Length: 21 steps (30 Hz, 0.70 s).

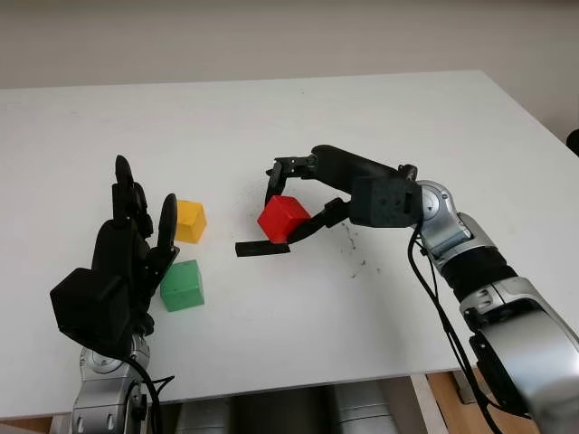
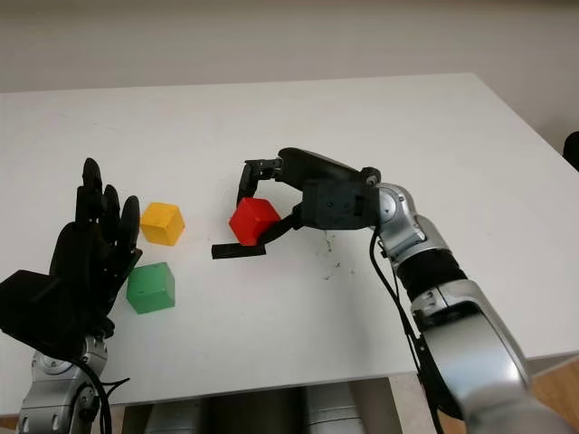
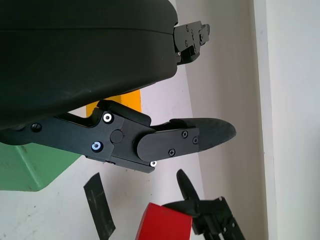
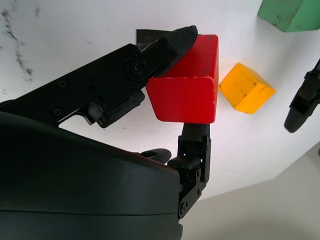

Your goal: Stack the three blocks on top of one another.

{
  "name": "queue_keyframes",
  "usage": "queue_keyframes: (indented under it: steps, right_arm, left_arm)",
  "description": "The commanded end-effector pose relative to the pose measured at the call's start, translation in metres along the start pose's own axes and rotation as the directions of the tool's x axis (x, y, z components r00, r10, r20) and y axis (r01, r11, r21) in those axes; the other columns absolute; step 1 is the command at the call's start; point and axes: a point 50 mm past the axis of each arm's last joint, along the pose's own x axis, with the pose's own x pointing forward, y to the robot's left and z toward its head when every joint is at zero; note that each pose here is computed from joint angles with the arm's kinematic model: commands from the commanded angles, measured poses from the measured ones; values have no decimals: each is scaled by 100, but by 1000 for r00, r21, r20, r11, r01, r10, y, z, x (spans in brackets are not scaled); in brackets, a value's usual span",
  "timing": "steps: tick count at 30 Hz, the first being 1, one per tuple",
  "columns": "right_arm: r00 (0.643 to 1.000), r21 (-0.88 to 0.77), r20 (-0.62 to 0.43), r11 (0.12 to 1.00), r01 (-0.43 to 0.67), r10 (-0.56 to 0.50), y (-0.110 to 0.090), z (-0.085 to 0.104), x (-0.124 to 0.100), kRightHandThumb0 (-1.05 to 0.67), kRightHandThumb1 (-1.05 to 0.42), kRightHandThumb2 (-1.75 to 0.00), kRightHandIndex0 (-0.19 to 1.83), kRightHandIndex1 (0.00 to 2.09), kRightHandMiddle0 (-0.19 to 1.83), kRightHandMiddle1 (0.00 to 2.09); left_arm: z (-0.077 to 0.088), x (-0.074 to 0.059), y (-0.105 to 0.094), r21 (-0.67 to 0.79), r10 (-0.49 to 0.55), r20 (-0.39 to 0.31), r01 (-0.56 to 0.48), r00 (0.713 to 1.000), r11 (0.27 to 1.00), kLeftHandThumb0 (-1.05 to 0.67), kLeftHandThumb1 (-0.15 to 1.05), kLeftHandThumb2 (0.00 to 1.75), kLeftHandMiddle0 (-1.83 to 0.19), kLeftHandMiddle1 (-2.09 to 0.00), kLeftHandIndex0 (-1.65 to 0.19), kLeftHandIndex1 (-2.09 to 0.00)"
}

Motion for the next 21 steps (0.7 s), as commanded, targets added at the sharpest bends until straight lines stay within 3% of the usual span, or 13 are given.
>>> queue_keyframes:
  steps: [1,21]
  right_arm:
    - [1000,-34,27,999,-3,4,-9,11,9,-48,-92,-6,35,5,46,157]
    - [1000,-287,10,958,-10,13,-8,22,32,-46,-92,-6,36,6,44,153]
  left_arm:
    - [4,1,0,-8,6,19,-6,1000,1000,-64,105,50,18,-5,18,-1]
    - [2,-4,-2,-22,5,8,-5,1000,1000,-65,105,53,19,-5,19,-1]
